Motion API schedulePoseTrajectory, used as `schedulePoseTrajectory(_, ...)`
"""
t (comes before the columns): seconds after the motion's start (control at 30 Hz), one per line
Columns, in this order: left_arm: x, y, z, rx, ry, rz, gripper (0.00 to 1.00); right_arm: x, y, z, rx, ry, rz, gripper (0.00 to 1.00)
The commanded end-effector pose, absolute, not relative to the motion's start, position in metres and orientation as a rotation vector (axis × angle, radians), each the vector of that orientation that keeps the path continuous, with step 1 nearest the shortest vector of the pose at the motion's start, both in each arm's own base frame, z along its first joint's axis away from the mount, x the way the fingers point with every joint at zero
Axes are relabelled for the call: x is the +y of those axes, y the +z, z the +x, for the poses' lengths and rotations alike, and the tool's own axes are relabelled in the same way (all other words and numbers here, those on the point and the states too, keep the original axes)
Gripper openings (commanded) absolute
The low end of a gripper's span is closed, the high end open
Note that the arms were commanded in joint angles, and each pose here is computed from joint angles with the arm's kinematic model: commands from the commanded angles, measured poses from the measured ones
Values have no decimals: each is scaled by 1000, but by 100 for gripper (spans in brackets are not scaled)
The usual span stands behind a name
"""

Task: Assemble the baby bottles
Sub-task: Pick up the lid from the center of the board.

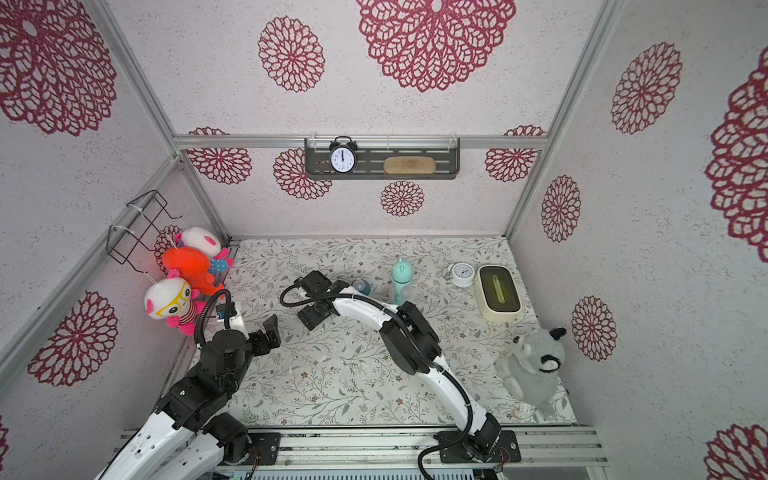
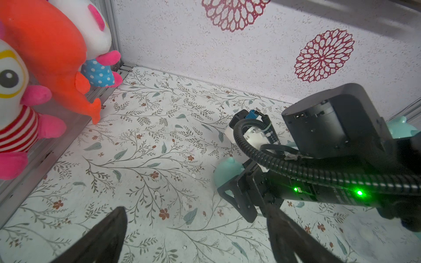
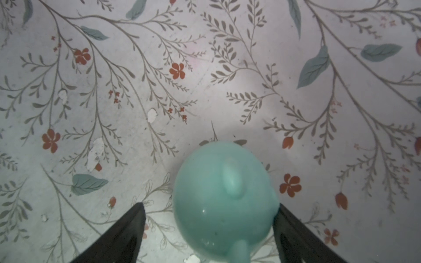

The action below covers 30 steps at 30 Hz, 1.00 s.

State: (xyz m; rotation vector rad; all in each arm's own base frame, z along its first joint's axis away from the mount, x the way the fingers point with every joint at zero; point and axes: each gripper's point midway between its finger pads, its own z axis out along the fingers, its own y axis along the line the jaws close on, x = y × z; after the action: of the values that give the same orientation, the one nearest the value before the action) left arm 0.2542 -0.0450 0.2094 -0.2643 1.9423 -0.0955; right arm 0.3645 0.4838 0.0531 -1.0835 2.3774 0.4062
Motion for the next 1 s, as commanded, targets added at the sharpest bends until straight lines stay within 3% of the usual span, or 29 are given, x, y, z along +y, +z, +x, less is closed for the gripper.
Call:
schedulePoseTrajectory(0.0,-39,208,253,1927,-86,-302,98,489,58,376,2356,413,-1032,88)
schedulePoseTrajectory(0.37,-38,207,253,1934,-79,-299,98,489,45,379,2351,395,-1009,85)
schedulePoseTrajectory(0.63,-38,207,252,1931,-84,-300,98,489,41,379,2347,377,-1003,75)
schedulePoseTrajectory(0.97,-33,207,249,1927,-70,-309,98,499,84,381,2248,451,-975,72)
